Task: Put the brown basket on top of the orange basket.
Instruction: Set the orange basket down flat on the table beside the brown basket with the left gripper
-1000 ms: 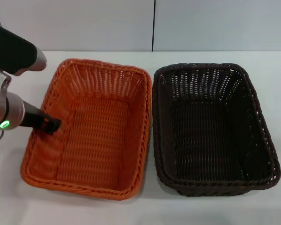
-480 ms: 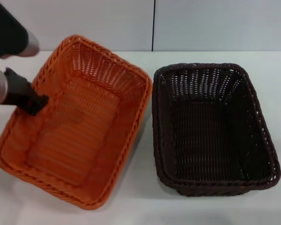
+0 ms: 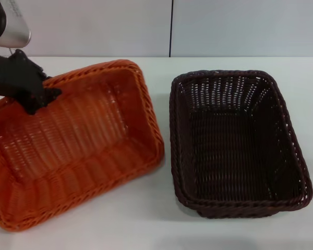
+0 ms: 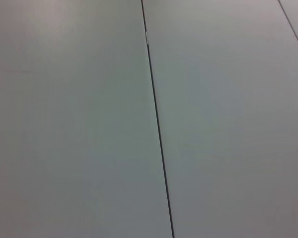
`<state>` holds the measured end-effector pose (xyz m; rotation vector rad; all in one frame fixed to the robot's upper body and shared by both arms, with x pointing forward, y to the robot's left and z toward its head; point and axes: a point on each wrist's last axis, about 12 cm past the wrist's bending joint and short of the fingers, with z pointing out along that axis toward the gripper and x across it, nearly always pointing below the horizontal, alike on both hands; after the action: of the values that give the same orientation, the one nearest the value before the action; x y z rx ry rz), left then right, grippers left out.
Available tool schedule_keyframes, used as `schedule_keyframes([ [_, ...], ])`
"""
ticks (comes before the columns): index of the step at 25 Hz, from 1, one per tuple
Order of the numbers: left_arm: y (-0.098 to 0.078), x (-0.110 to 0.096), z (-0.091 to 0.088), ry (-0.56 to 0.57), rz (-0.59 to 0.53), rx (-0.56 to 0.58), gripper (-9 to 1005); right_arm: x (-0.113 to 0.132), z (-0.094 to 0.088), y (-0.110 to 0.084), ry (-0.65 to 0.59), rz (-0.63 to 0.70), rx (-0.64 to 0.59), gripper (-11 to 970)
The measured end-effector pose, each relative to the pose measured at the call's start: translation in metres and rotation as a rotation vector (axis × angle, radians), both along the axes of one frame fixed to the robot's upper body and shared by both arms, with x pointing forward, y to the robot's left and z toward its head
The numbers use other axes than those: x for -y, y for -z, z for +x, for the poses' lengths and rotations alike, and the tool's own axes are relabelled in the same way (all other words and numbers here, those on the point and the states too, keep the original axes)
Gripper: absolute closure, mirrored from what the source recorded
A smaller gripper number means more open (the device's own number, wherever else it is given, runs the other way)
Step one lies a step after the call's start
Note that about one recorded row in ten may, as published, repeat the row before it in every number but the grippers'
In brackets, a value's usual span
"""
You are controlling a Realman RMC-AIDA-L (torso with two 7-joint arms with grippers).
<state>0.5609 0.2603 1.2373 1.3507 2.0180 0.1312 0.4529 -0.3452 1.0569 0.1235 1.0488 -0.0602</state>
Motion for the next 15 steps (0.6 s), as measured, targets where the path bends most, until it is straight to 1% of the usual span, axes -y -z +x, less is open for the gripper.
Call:
schedule_keyframes([
  [2,-0.005,0.004,0.002,0.042,0.019,0.001,812,0.001,-0.002,0.001,0.001,0.001,-0.002,299],
  [9,-0.016,0.017,-0.001,0.181,0.093,-0.014,827,0.0,-0.004,0.002,-0.015,0.016,-0.006,299],
  [13,-0.018,0.021,-0.002,0.248,0.129,-0.023,827,-0.001,-0.004,0.003,-0.024,0.015,-0.01,299],
  [15,-0.015,0.023,-0.001,0.277,0.141,-0.036,826,-0.001,-0.005,0.003,-0.024,0.015,-0.012,299],
])
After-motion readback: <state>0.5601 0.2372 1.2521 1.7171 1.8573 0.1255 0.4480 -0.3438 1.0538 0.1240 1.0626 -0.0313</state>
